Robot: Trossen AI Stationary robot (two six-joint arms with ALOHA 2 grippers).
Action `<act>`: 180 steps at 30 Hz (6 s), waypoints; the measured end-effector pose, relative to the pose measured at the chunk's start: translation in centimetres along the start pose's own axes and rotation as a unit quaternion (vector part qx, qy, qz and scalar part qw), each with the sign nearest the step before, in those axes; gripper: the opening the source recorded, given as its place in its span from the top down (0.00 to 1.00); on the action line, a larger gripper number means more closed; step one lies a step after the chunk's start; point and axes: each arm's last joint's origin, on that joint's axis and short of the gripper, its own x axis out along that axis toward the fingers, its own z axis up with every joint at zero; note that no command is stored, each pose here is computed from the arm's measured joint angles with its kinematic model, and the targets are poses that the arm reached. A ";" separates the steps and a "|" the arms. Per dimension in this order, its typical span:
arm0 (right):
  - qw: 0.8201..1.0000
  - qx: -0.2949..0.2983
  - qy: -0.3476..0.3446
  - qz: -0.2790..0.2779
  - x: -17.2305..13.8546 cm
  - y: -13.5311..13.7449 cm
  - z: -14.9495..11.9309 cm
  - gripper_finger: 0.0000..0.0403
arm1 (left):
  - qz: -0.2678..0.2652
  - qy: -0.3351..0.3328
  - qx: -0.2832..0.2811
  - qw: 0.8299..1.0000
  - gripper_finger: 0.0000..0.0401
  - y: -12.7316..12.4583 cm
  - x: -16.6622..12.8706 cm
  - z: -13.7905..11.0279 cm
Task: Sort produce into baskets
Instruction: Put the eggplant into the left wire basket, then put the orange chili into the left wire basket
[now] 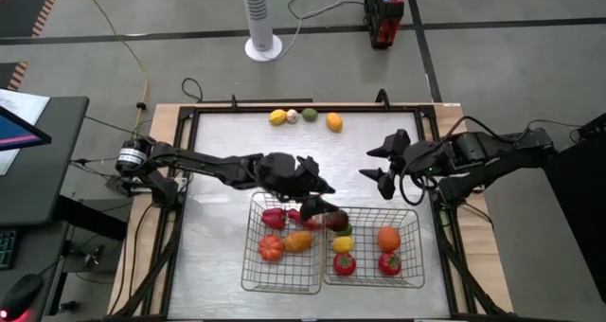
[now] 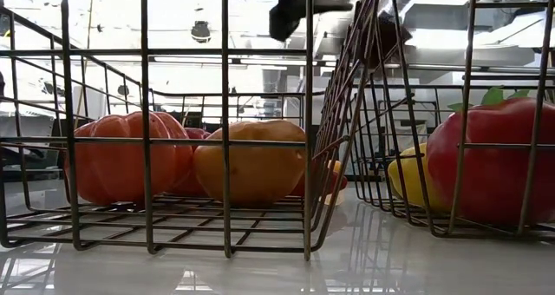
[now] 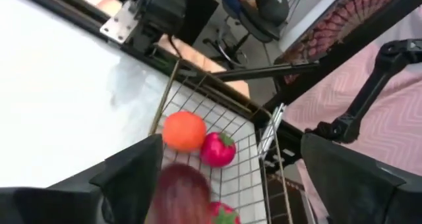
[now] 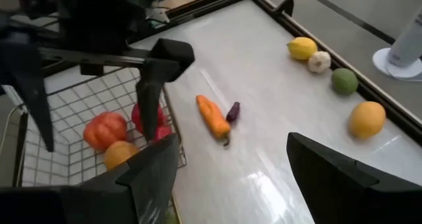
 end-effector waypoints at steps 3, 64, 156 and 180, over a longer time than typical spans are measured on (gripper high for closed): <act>1.000 0.008 -0.003 0.000 0.1 -0.2 0.2 0.23 | -0.004 0.025 -0.011 1.000 0.13 1.5 -0.3 0.6; 0.996 0.083 -0.003 -0.025 5.5 0.2 1.3 0.23 | 0.160 0.411 0.358 0.823 0.78 19.8 -1.6 -3.7; 0.995 0.033 -0.020 0.094 0.9 -0.8 2.0 0.23 | 0.187 -0.036 -0.088 0.978 0.67 -6.1 -18.1 -9.7; 0.993 0.064 -0.016 0.095 0.9 -0.8 2.0 0.23 | -0.039 -0.229 -0.099 0.968 0.99 -1.6 -19.5 -16.4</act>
